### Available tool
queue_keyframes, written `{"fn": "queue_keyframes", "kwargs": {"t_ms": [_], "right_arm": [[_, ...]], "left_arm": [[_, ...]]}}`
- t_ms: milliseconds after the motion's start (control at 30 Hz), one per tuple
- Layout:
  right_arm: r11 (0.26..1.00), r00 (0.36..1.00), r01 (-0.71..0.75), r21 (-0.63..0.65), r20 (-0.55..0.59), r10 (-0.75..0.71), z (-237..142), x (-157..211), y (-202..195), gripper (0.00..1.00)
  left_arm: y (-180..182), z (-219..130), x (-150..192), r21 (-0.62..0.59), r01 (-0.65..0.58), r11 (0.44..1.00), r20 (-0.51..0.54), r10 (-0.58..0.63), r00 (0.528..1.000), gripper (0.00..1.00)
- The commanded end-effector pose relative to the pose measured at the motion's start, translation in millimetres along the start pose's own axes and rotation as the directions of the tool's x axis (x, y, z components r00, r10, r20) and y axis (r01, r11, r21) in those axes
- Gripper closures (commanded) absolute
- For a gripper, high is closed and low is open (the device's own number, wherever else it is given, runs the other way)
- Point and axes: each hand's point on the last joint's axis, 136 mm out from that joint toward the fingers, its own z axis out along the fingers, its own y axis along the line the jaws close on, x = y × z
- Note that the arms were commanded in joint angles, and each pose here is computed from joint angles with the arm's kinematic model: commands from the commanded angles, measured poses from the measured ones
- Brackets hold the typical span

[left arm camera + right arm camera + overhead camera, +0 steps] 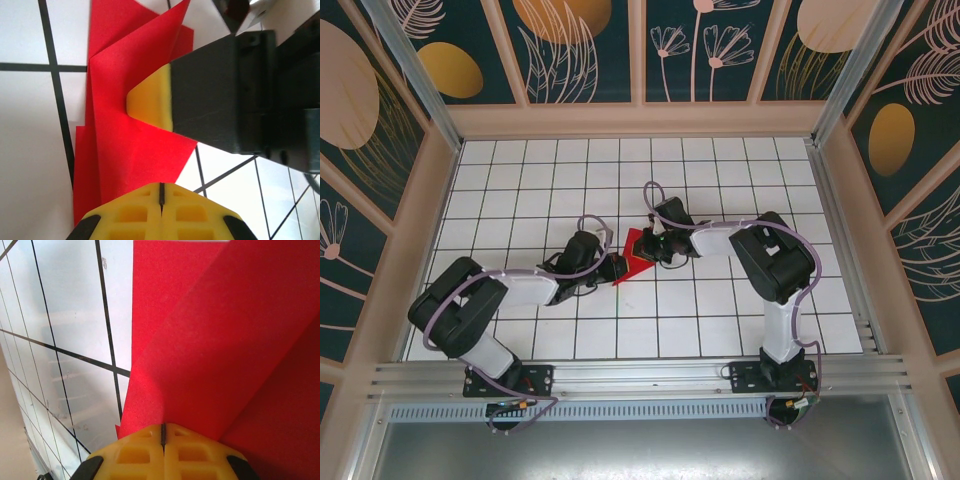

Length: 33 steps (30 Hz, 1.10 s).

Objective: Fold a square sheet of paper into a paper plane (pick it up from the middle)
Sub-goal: Fourth fold the wing at the center of the table.

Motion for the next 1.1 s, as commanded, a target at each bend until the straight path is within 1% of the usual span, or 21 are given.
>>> {"fn": "queue_keyframes", "kwargs": {"t_ms": [0, 133, 267, 433, 633, 733, 933, 1067], "right_arm": [[0.996, 0.999, -0.036, 0.087, -0.030, 0.038, 8.9, 15.6, -29.2, 0.98], [0.997, 0.999, -0.023, 0.069, -0.028, 0.025, 6.9, 14.7, -24.4, 0.98], [0.999, 1.000, -0.005, 0.048, -0.024, 0.006, 4.5, 13.1, -17.2, 0.98], [1.000, 1.000, 0.017, 0.021, -0.016, -0.016, 1.1, 9.9, -7.8, 0.98], [0.992, 0.992, 0.119, -0.043, 0.042, -0.117, -9.8, 5.3, 20.4, 0.98], [0.987, 0.988, 0.153, -0.058, 0.037, -0.151, -7.7, 10.2, 27.9, 0.98], [0.988, 0.989, 0.150, -0.043, 0.005, -0.150, 2.3, 20.8, 22.7, 0.98], [0.991, 0.991, 0.134, 0.007, -0.005, -0.134, 8.0, 21.5, 7.5, 0.98]], "left_arm": [[-5.2, 5.6, -9.6, 0.007, 0.008, 1.000, 0.017, -0.008, 1.000, 0.99], [12.3, 6.6, -1.9, -0.051, 0.006, 0.999, 0.011, -0.006, 1.000, 1.00], [23.8, 9.4, 12.4, -0.070, 0.023, 0.997, -0.028, -0.025, 0.999, 1.00], [32.9, 10.9, 20.6, -0.101, 0.030, 0.994, -0.057, -0.036, 0.998, 1.00], [52.1, 9.6, 35.6, -0.170, 0.036, 0.985, -0.097, -0.053, 0.994, 1.00], [59.6, 7.8, 42.1, -0.198, 0.037, 0.980, -0.113, -0.060, 0.992, 1.00], [65.7, 6.1, 45.8, -0.225, 0.037, 0.974, -0.124, -0.067, 0.990, 1.00], [67.8, 6.9, 47.7, -0.235, 0.041, 0.971, -0.131, -0.073, 0.989, 1.00]]}}
